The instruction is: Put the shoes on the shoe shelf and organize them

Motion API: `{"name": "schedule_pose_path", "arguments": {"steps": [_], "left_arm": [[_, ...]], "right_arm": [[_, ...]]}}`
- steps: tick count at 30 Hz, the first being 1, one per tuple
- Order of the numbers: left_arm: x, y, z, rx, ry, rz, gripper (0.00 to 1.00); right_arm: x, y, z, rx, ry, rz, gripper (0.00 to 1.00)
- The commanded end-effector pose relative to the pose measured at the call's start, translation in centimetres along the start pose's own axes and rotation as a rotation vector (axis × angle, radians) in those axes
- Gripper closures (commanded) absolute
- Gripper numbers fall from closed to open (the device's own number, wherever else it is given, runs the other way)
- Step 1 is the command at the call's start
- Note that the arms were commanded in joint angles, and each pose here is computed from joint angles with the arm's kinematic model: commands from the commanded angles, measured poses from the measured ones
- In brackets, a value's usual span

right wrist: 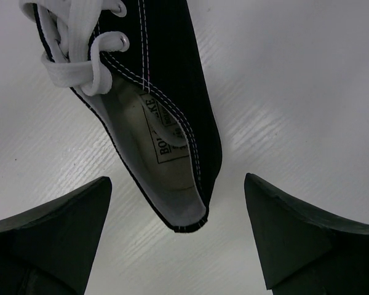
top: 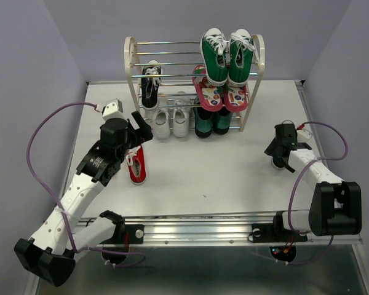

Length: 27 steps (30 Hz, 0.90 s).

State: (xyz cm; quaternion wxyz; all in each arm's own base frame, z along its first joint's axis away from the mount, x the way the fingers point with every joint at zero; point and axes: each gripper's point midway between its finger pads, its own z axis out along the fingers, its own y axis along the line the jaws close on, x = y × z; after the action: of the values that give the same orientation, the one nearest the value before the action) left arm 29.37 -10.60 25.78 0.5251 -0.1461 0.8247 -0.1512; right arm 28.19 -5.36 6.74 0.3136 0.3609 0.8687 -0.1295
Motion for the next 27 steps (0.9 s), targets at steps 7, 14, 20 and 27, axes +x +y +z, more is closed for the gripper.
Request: {"name": "schedule_pose_path", "arguments": {"steps": [7,14,20,27], "left_arm": [[-1.2,-0.3,-0.3,0.019,-0.061,-0.019,0.01],[-1.6,-0.4,-0.2,0.019,-0.075,-0.014,0.01],[-1.0,-0.3,0.1,0.006,-0.042,0.000,0.01],[-1.8,-0.2,-0.3,0.004,-0.078,-0.021,0.01]], "right_arm": [[-2.8,0.3,1.6,0.013,-0.087,0.052,0.40],[-2.5,1.2,2.0,-0.034,-0.077,0.015,0.94],[-2.9,3.0,0.2,-0.179,-0.079,-0.018,0.99],[-4.3,2.3,-3.8,-0.247,-0.121,-0.032,0.99]]}}
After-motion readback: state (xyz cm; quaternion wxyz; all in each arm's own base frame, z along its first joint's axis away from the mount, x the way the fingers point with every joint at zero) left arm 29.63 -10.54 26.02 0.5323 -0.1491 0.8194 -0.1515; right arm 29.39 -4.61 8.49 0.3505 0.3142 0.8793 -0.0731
